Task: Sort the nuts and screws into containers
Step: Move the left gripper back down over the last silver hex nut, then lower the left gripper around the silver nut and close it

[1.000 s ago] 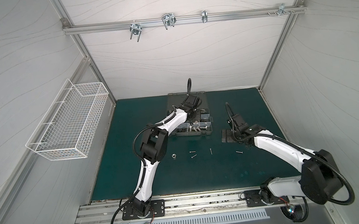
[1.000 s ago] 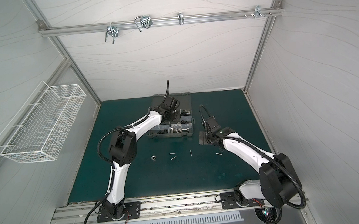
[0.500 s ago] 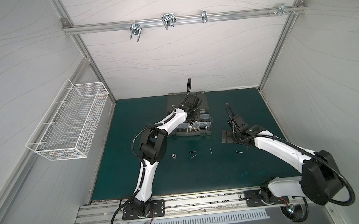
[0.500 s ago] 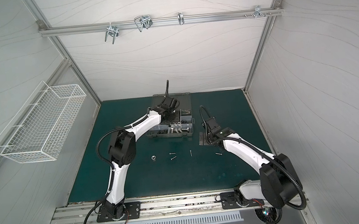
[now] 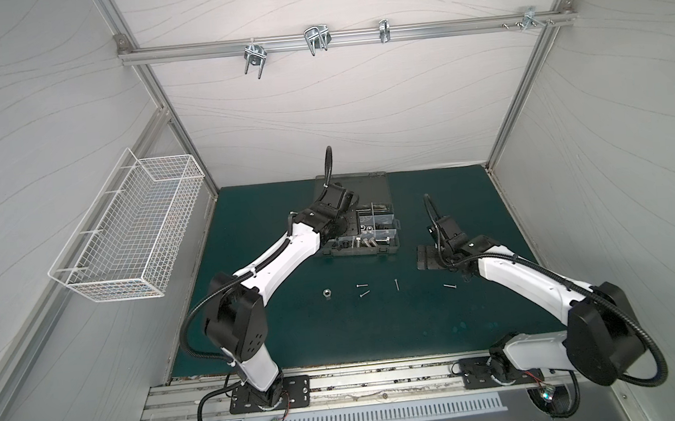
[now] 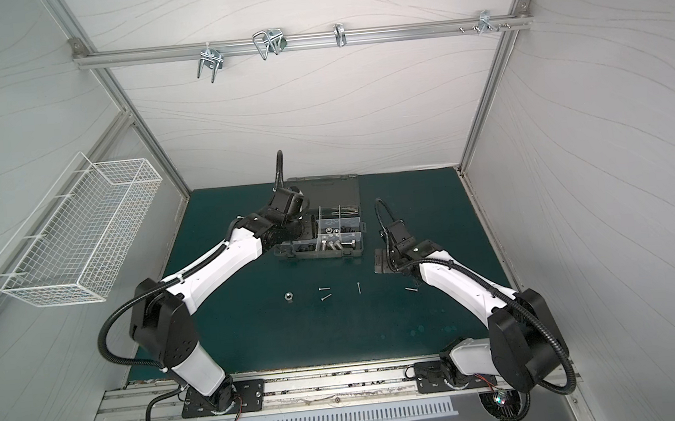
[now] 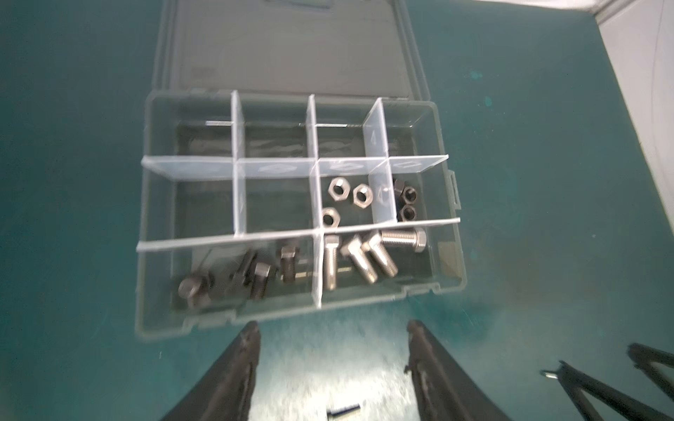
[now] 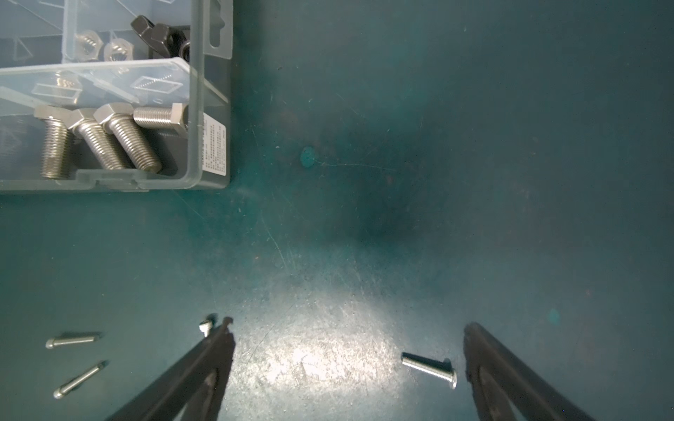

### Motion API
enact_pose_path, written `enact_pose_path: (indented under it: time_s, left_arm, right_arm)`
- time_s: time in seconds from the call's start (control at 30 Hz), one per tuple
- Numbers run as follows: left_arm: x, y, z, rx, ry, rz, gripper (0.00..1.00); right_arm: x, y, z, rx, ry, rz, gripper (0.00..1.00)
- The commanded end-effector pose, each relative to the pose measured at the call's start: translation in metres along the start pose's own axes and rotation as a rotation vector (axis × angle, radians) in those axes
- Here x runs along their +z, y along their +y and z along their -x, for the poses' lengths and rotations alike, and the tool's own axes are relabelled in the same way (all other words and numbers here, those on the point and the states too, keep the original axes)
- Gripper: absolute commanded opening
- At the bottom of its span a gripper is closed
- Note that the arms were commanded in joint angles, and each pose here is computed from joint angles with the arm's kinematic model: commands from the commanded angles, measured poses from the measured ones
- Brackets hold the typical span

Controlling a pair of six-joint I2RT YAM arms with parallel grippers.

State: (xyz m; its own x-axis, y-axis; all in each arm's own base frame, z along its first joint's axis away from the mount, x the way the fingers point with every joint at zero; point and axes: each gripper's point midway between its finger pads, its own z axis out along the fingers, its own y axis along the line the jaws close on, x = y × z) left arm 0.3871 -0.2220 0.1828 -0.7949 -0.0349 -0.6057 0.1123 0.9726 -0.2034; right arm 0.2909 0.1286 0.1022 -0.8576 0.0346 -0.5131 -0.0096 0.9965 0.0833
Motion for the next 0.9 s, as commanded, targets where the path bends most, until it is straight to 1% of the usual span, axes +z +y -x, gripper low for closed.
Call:
enact_pose_path:
  time_s: [0.0,0.13,0.2,0.37,0.5,0.67,0.87]
  left_arm:
    - [-0.014,0.022,-0.016,-0.024,0.015,0.071,0.75]
    - [-0.029,0.039,-0.037,-0.046,0.036,0.093,0.79]
    - [-0.033,0.044,-0.051,-0.058,0.054,0.092,0.86]
    - [-0.028,0.063,-0.094,-0.087,0.146,0.13,0.88]
    - [-0.024,0.073,-0.121,-0.124,0.188,0.136,0.87]
    - [-0.014,0.08,-0.147,-0.14,0.25,0.147,0.81]
    - [-0.001,0.082,-0.168,-0.129,0.315,0.142,0.68]
  right_arm:
    - [-0.003,-0.001,0.002,0.003,0.006,0.0,0.99]
    - [-0.003,0.001,0.003,-0.001,0.005,0.004,0.99]
    - [-0.004,0.001,0.003,-0.001,0.002,0.006,0.99]
    - [-0.002,0.003,0.002,0.003,0.008,0.022,0.99]
    - [0.0,0.005,0.001,0.002,0.017,0.029,0.99]
    - [0.002,0.008,0.001,0.006,0.025,0.037,0.99]
    - [0.0,0.005,0.0,0.009,0.028,0.025,0.99]
